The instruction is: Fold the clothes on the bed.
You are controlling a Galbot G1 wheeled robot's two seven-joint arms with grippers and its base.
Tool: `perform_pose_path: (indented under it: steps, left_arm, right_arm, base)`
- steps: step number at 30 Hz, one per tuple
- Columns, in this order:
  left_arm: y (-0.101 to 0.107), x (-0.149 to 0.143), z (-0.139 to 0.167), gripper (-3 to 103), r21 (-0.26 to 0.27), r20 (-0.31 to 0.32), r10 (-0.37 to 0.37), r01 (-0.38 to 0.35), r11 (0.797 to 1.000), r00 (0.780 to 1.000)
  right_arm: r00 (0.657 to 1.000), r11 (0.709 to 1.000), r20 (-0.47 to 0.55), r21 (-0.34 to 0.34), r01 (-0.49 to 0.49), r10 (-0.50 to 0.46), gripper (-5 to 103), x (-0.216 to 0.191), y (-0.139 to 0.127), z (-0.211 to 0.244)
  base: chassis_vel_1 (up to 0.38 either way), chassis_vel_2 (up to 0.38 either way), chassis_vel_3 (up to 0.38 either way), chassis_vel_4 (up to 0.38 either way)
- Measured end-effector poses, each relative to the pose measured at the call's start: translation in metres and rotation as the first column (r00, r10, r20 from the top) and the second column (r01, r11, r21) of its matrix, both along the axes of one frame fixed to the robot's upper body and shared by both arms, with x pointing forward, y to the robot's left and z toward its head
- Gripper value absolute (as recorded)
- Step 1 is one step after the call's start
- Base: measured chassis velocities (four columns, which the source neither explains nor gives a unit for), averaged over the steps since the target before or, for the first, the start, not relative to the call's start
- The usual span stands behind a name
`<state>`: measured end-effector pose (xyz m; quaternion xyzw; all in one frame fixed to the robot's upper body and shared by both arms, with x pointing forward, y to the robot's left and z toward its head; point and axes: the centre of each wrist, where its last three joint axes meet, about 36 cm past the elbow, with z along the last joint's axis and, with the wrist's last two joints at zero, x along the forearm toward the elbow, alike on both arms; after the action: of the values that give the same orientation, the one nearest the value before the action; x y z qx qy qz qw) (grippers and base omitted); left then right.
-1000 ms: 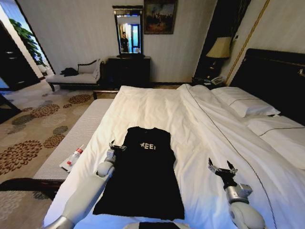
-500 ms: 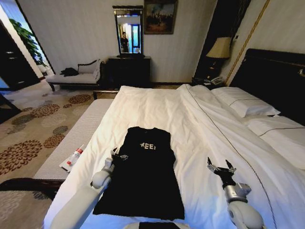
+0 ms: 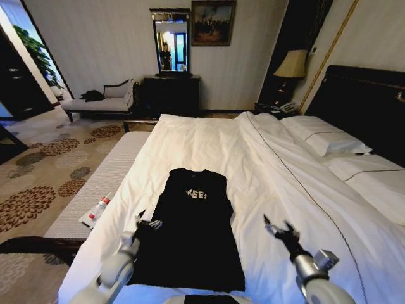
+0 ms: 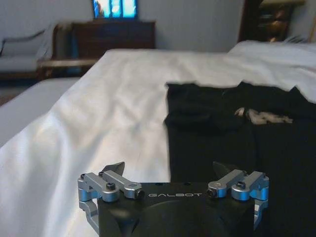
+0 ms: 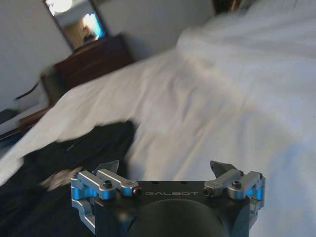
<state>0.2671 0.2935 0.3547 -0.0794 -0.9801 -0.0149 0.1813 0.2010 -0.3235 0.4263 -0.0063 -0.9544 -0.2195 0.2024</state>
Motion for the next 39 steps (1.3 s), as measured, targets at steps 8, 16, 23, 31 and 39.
perform_pose_path:
  steps: [8,16,23,31,39]
  left_arm:
    - [0.021,-0.067,0.015,100,-0.046,-0.138,0.064,-0.071,0.996,0.988]
    - [0.032,-0.105,0.022,98,-0.051,-0.193,0.065,-0.076,0.996,0.979]
    - [0.030,-0.126,0.021,99,-0.050,-0.246,0.048,-0.062,0.997,0.968]
    - [0.018,-0.126,0.013,100,-0.097,-0.314,0.022,-0.055,0.994,0.949]
    - [0.010,-0.116,0.013,100,-0.136,-0.333,0.010,-0.059,0.989,0.943]
  right_arm:
    - [0.978,0.987,-0.150,0.095,-0.129,0.142,100,-0.030,0.035,-0.011]
    - [0.941,0.975,-0.256,0.081,-0.207,0.221,100,-0.061,0.058,-0.035]
    - [0.908,0.960,-0.313,0.050,-0.276,0.278,100,-0.078,0.057,-0.048]
    - [0.893,0.951,-0.330,0.052,-0.306,0.305,100,-0.084,0.062,-0.055]
    - [0.890,0.949,-0.339,0.038,-0.312,0.306,100,-0.081,0.060,-0.074]
  base:
    - [0.000,0.000,0.000,0.000]
    - [0.000,0.000,0.000,0.000]
    - [0.000,0.000,0.000,0.000]
    - [0.000,0.000,0.000,0.000]
    - [0.000,0.000,0.000,0.000]
